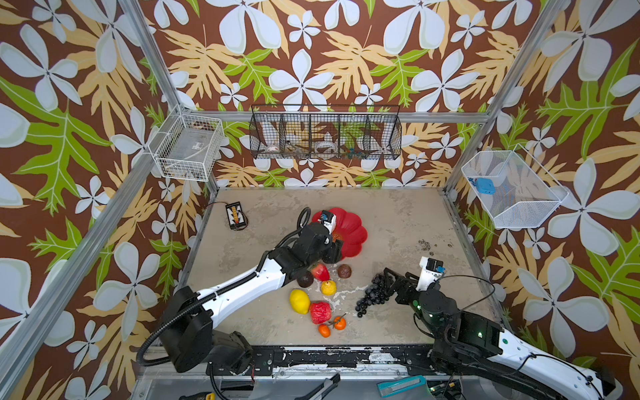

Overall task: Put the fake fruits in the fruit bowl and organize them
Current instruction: 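Carry the avocado with the left gripper over the red plate while the right withdraws, then lower the avocado beside the pear on the plate with the left gripper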

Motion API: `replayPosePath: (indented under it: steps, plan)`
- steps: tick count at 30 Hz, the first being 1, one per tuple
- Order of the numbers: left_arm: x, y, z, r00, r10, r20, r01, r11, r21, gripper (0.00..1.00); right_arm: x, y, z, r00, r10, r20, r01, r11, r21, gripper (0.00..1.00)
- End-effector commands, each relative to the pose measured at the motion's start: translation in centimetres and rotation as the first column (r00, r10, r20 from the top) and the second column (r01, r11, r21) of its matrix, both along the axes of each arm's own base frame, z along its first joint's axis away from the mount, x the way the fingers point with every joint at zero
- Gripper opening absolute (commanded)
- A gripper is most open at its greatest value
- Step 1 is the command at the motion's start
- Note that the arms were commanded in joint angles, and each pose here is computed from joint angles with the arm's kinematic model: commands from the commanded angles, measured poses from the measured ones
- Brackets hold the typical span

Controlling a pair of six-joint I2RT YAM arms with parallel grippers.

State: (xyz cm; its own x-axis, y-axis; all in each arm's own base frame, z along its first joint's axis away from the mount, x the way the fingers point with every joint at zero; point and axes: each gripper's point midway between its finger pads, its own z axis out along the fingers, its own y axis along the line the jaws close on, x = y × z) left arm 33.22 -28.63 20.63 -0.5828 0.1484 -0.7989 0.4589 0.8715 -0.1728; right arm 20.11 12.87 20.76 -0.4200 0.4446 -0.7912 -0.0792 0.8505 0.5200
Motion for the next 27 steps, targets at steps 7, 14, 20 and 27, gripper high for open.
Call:
replayPosePath:
  steps: [7, 14, 20, 27]
  plan:
    - [1.9, 2.8, -2.9, 0.975, 0.072, -0.212, -0.027, 0.978, 0.205, 0.68, -0.7, -1.8, -1.5, 1.0, -0.02, 0.003, 0.02, 1.0, -0.017, 0.9]
    - [2.6, 3.9, -3.9, 0.965, 0.126, -0.23, -0.087, 0.981, 0.171, 0.74, -0.6, -0.6, -1.6, 0.999, 0.036, -0.002, -0.036, 0.997, -0.061, 0.89]
    - [3.6, 4.0, -7.6, 0.932, 0.185, -0.31, -0.128, 0.972, 0.195, 0.85, -0.4, 1.2, -2.4, 0.995, 0.089, -0.046, -0.094, 0.988, -0.12, 0.89]
    - [5.9, 3.3, -9.8, 0.911, 0.263, -0.318, -0.215, 0.96, 0.179, 0.85, -0.5, 2.4, -3.6, 0.989, 0.125, -0.082, -0.133, 0.986, -0.101, 0.89]
